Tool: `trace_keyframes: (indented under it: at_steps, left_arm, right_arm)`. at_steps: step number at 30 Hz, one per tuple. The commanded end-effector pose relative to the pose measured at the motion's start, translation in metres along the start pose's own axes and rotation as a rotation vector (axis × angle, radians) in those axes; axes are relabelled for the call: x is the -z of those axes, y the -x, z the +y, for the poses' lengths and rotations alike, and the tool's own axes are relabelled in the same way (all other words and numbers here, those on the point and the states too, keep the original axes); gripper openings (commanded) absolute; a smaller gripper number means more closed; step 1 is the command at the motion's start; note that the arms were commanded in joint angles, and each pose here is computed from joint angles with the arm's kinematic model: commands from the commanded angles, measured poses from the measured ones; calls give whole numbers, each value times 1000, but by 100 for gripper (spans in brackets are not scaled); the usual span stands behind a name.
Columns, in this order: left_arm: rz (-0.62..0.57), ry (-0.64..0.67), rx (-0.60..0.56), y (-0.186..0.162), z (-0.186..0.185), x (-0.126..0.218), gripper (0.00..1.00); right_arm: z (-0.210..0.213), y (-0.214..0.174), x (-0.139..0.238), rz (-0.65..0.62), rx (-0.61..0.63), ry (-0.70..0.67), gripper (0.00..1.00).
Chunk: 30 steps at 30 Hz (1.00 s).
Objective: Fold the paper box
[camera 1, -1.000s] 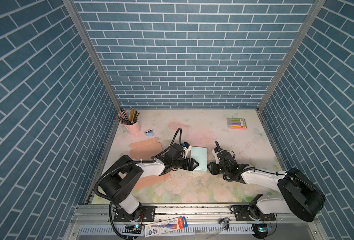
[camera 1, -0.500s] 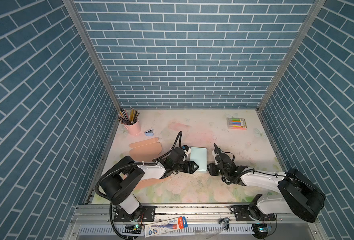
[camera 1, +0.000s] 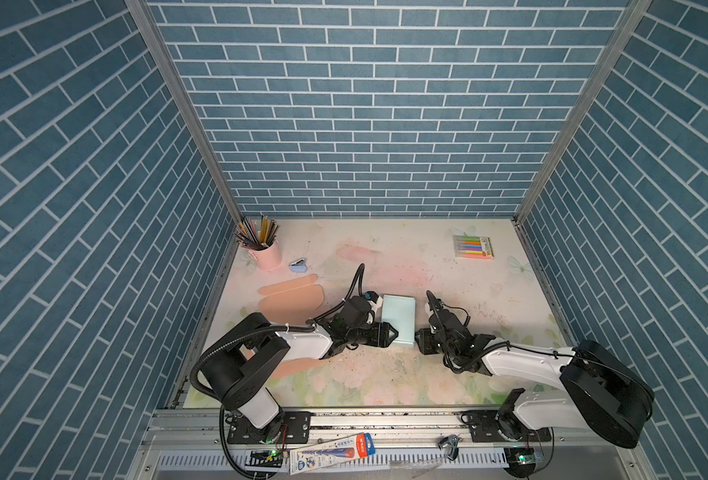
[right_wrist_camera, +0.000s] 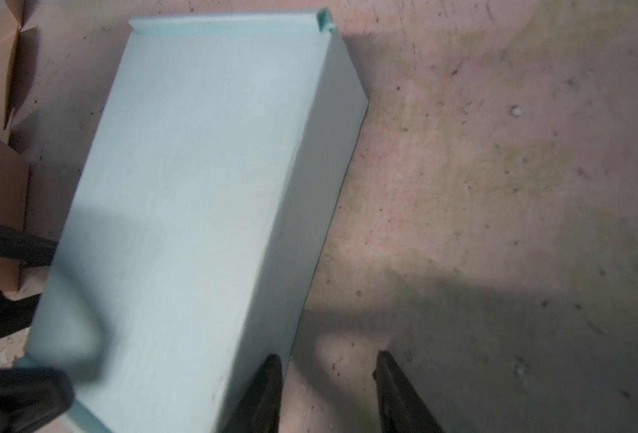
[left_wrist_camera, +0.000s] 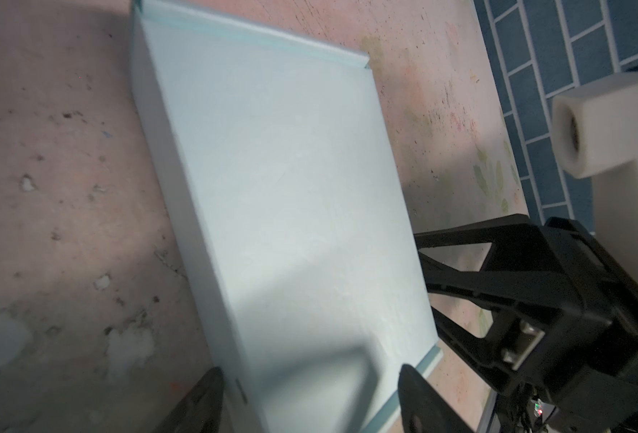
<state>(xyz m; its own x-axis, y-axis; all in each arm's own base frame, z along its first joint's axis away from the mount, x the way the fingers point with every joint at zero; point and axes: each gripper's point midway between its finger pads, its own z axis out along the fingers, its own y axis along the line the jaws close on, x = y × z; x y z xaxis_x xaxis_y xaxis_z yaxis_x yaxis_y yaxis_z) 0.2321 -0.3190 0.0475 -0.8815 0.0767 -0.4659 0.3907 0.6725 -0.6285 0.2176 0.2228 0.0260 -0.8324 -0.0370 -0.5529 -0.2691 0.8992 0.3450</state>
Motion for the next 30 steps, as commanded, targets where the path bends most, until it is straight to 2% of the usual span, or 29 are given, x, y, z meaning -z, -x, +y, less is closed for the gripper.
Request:
trace_keyframes:
  at_steps: [1, 7, 12, 16, 25, 30]
  left_arm:
    - [4, -163, -43, 6, -37, 0, 73]
    - [-21, -103, -18, 16, -9, 12, 74]
    - [-57, -5, -74, 26, -1, 29, 74]
    - [-79, 56, -99, 31, 2, 43, 74]
    - [-7, 77, -188, 2, -25, 50, 74]
    - [47, 83, -227, -21, -38, 48, 74]
  right_arm:
    - [19, -18, 1, 76, -9, 88, 43]
    - [1, -24, 5, 93, -26, 41, 43]
    - [-15, -18, 12, 86, -30, -19, 43]
    - [-16, 1, 21, 51, -21, -31, 44]
    - [-8, 54, 33, 4, 59, -10, 52]
    - [2, 93, 29, -17, 89, 74, 58]
